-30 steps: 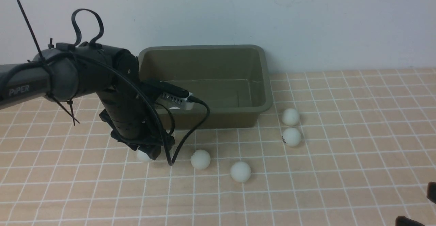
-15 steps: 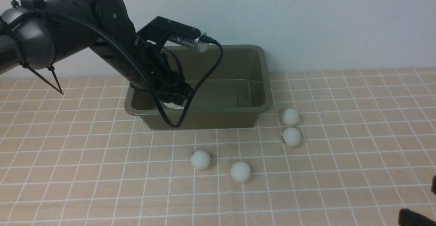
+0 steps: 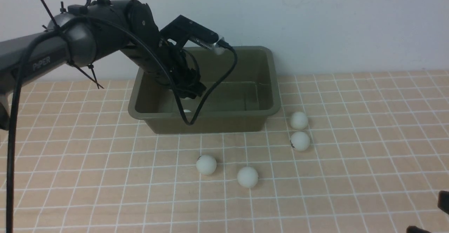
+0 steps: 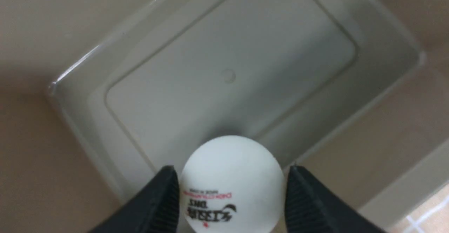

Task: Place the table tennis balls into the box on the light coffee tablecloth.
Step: 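Drop the ball into the bin, then reach for and grasp a ping pong ball on the table beside the basket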

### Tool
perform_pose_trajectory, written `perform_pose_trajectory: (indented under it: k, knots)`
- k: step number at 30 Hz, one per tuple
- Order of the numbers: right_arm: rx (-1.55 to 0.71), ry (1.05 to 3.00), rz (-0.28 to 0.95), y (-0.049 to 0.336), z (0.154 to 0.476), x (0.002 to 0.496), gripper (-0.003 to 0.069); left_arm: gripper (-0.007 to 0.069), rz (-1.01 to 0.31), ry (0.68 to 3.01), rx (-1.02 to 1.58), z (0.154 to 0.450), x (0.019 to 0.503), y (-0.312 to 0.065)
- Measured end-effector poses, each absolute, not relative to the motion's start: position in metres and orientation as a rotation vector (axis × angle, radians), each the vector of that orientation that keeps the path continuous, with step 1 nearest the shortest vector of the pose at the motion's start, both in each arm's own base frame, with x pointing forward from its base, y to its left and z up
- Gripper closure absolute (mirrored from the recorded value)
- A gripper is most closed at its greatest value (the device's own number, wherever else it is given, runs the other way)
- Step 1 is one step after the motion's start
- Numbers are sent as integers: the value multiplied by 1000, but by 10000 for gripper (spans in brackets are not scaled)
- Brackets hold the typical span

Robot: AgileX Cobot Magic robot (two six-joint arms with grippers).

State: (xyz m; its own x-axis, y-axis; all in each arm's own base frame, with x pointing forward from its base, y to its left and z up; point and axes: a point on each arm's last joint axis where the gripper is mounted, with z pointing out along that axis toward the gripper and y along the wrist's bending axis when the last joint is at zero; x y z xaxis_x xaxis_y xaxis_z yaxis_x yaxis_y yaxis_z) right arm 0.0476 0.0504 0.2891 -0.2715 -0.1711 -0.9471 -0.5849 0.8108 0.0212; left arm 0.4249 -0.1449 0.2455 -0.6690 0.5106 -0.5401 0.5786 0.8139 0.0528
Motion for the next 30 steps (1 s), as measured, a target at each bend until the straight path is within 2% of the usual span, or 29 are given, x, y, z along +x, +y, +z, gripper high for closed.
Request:
perform_pose_trajectory:
  k: [2,6,9,13,17,21,26,30]
  knots:
    - [-580,1836,446,51,289,47,197,220,-188,2479,787,262,424,-146]
    - [-579,1836,446,51,289,47,197,216,-232,2579,818,298,410,-144]
    - [-579,1836,446,51,289,47,197,257,-280,2584,827,323,401,-144]
    - [-572,1830,441,50,289,48,197,363,-415,2548,790,345,390,-150]
    - [-568,1827,438,50,290,48,197,445,-517,2596,707,340,387,-154]
    - [-569,1828,437,50,290,48,197,502,-530,2671,691,326,373,-150]
    - [-572,1830,439,50,289,48,198,516,-478,2737,717,318,343,-137]
    - [-567,1826,435,50,290,48,198,516,-491,2769,738,311,325,-132]
